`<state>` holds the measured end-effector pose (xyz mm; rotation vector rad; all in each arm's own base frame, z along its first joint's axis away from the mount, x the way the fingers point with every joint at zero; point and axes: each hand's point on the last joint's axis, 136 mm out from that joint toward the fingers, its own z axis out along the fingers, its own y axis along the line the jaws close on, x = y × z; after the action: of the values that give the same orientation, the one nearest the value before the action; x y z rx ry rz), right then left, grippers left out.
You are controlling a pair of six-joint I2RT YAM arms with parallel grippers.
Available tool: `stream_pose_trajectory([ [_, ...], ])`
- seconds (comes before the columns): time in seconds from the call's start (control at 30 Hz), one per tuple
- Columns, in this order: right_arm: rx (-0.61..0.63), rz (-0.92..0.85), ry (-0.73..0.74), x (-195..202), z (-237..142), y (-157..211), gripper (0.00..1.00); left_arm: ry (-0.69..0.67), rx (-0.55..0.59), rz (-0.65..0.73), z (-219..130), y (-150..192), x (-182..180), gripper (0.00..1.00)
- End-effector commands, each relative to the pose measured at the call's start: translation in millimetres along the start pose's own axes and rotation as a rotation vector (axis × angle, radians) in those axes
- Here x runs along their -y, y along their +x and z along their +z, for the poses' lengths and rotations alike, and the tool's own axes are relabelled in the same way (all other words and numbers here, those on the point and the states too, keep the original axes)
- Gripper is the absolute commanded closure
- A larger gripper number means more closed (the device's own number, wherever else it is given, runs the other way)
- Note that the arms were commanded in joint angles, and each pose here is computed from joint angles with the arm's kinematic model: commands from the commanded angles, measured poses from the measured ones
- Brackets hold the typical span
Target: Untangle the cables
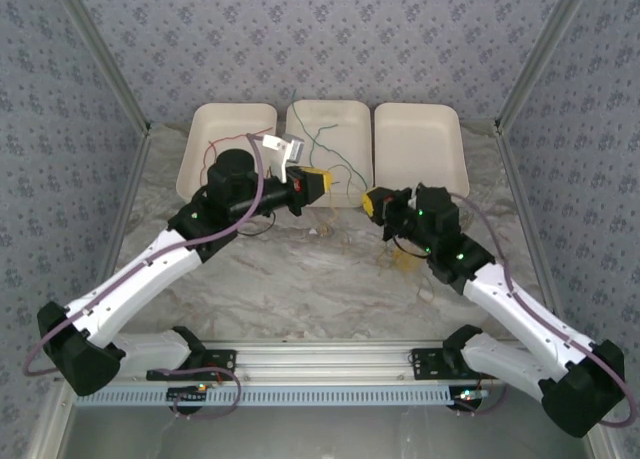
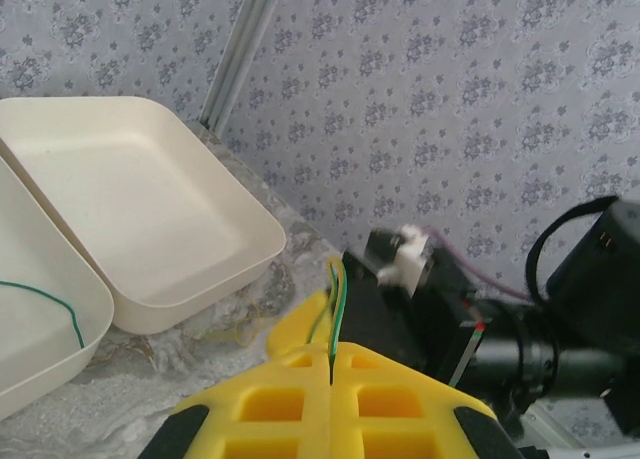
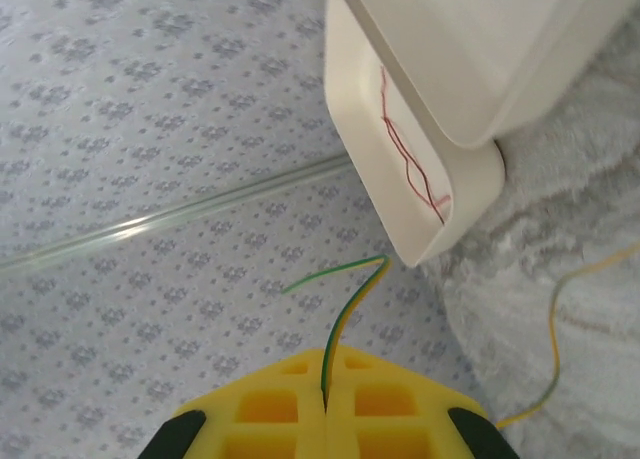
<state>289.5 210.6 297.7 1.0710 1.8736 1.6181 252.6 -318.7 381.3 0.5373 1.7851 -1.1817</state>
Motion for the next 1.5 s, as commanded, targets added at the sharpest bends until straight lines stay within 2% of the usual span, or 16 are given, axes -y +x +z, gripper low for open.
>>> stream_pose_trajectory([
  [0.0, 0.075, -0.243, -0.119, -71.6, -36.1, -5.5, 1.0, 0.059, 0.029, -0.017, -4.0, -3.5, 13.8, 0.89],
  [0.07, 0.104, -0.351, -0.142, -99.7, -50.1, -8.7, 1.0, 0.082, 0.012, -0.048, 4.6, 6.2, 13.6, 0.81],
  [0.2, 0.134, -0.48, -0.133, -130.1, -67.4, -13.8, 1.0, 0.1, -0.037, -0.101, 25.7, 33.4, 13.6, 0.53],
  [0.27, 0.134, -0.52, -0.116, -133.5, -72.3, -16.3, 1.0, 0.098, -0.041, -0.136, 32.6, 47.6, 12.1, 0.4],
  [0.33, 0.135, -0.548, -0.091, -130.7, -77.3, -19.7, 1.0, 0.094, -0.04, -0.162, 34.6, 59.1, 13.1, 0.33],
  [0.37, 0.136, -0.559, -0.077, -127.6, -79.3, -22.1, 1.0, 0.088, -0.038, -0.167, 33.9, 64.3, 14.5, 0.26],
  [0.4, 0.142, -0.566, -0.067, -125.1, -82.4, -24.4, 1.0, 0.076, -0.036, -0.168, 32.2, 68.9, 14.9, 0.25],
  [0.53, 0.169, -0.578, -0.023, -109.4, -95.8, -37.6, 1.0, 0.001, -0.033, -0.202, 17.1, 87.8, 5.3, 0.24],
  [0.63, 0.182, -0.556, -0.031, -106.7, -103.2, -46.5, 1.0, -0.175, -0.077, -0.249, 4.6, 114.2, -29.9, 0.26],
  [0.77, 0.156, -0.544, -0.03, -105.2, -102.7, -46.9, 1.0, -0.419, -0.16, -0.312, -2.8, 158.6, -82.9, 0.41],
  [0.87, 0.137, -0.543, -0.025, -104.4, -101.8, -45.1, 1.0, -0.519, -0.209, -0.393, 1.6, 183.6, -113.4, 0.5],
  [1.07, 0.116, -0.551, -0.021, -101.6, -107.5, -39.5, 1.0, -0.501, -0.299, -0.488, 48.8, 221.9, -133.5, 0.54],
  [1.17, 0.115, -0.553, -0.012, -99.6, -110.0, -39.4, 1.0, -0.458, -0.318, -0.503, 74.8, 230.8, -135.6, 0.58],
  [1.33, 0.096, -0.542, -0.014, -96.0, -112.1, -36.4, 1.0, -0.407, -0.356, -0.415, 108.9, 226.7, -134.8, 0.53],
  [1.47, 0.085, -0.528, -0.017, -91.6, -114.4, -34.4, 1.0, -0.441, -0.4, -0.342, 122.5, 222.8, -143.4, 0.52],
])
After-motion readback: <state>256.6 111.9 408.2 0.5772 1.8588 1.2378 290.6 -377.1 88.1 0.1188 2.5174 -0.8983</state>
